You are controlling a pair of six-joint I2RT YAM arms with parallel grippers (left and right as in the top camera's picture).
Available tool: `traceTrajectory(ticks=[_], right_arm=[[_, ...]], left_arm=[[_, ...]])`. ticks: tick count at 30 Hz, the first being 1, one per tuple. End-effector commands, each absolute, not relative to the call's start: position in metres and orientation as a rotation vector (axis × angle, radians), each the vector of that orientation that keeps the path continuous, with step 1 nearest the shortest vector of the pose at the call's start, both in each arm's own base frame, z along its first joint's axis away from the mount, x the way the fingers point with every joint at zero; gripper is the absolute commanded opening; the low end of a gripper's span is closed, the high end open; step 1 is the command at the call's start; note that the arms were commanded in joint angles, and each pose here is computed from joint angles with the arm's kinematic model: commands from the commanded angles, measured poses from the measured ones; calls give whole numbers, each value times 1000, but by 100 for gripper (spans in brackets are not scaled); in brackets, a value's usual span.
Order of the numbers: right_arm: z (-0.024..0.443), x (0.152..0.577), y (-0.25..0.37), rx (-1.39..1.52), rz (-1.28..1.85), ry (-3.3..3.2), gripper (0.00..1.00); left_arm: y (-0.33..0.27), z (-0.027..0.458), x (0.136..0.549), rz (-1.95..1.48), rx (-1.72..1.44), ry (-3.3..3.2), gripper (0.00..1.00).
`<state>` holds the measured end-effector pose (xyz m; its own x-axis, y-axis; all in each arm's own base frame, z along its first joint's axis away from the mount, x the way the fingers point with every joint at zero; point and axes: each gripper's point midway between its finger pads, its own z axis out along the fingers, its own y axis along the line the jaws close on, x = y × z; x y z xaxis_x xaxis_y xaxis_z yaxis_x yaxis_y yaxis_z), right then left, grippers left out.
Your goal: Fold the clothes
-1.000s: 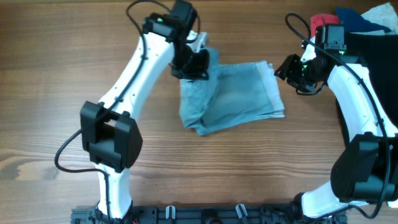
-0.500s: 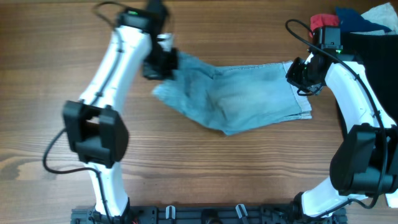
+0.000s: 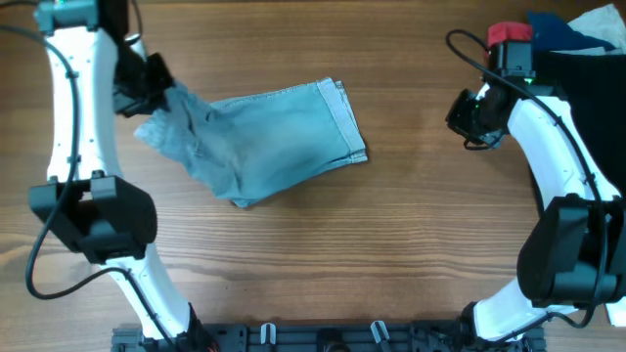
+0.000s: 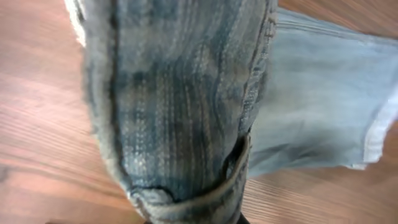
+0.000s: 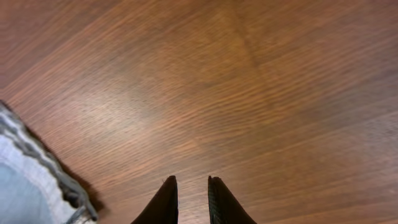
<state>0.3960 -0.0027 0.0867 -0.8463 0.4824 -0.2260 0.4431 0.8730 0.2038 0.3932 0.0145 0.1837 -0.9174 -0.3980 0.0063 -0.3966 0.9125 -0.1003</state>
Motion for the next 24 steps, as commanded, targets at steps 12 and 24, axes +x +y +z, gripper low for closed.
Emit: traceTrajectory(ticks=[12, 24], right_arm=[[82, 411, 32, 711, 218, 2725, 17], [40, 418, 4, 759, 108, 2753, 10]], left_arm=[[-222, 207, 444, -462, 32, 2766, 4], [-86, 170, 411, -116, -255, 3069, 4]])
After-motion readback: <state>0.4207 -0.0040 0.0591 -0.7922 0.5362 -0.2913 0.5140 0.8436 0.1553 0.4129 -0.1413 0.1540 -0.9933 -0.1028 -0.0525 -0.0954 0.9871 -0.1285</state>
